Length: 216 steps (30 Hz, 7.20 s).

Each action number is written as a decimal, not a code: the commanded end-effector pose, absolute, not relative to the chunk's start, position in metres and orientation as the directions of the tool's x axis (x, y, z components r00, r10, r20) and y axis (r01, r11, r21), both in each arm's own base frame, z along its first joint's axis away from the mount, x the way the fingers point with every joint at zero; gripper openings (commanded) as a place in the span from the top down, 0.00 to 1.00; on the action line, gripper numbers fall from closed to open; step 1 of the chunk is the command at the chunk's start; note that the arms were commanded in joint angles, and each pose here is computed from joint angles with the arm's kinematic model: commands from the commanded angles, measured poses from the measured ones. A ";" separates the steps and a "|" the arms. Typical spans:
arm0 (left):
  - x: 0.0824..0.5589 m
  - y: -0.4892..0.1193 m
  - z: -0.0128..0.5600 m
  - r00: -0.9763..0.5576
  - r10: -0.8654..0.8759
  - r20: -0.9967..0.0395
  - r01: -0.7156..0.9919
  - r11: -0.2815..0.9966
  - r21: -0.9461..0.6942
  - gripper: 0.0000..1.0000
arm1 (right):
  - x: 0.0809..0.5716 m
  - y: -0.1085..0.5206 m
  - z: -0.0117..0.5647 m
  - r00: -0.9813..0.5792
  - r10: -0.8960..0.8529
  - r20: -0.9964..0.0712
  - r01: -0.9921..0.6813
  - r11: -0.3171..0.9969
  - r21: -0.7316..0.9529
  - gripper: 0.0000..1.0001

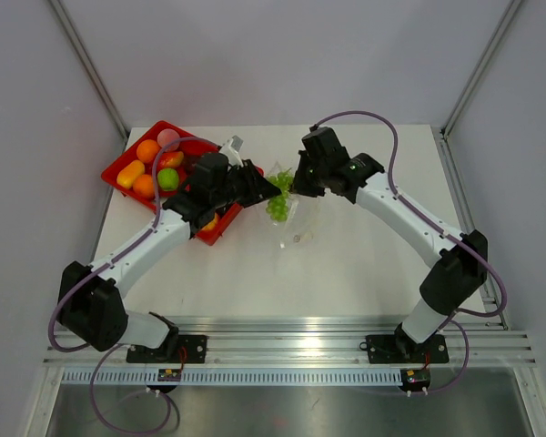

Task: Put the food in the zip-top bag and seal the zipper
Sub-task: Place the fake fruit in the zipper food storage bag, then pick up the fake vegetable from the bin, then place the fake vegetable in the zipper food storage bag, then pick up the fake fruit from the bin, then place the fake fruit in the zipper food storage bag.

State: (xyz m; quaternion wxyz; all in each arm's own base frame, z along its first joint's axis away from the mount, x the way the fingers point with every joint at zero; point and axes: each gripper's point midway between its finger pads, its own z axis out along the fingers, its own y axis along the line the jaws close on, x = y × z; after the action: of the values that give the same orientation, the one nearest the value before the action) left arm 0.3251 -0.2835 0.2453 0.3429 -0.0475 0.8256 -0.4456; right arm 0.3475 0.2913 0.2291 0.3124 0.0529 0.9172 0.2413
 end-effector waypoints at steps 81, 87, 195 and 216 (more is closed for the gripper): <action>0.381 -0.070 0.150 -0.809 -0.187 -0.557 -0.225 0.974 0.000 0.39 | 0.341 0.280 0.242 -0.771 0.278 -0.573 -0.055 0.867 0.495 1.00; 0.384 -0.074 0.193 -0.760 -0.188 -0.622 -0.199 0.979 -0.053 0.41 | 0.350 0.294 0.246 -0.776 0.273 -0.568 -0.078 0.853 0.516 1.00; 0.417 -0.124 0.049 -0.781 -0.571 -0.254 -0.539 0.821 -0.188 0.19 | 0.347 0.319 0.254 -0.780 0.243 -0.577 -0.116 0.849 0.515 1.00; 0.410 -0.101 0.239 -0.599 -0.525 -0.605 -0.373 0.851 -0.370 0.59 | 0.345 0.322 0.246 -0.792 0.255 -0.555 -0.106 0.838 0.536 1.00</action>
State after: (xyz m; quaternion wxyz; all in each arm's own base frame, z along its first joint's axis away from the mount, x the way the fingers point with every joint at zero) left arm 0.4063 -0.0989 0.1918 0.3081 -0.2823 0.9054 -0.0744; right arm 0.3454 0.3133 0.2297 0.3077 0.0458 0.9154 0.2553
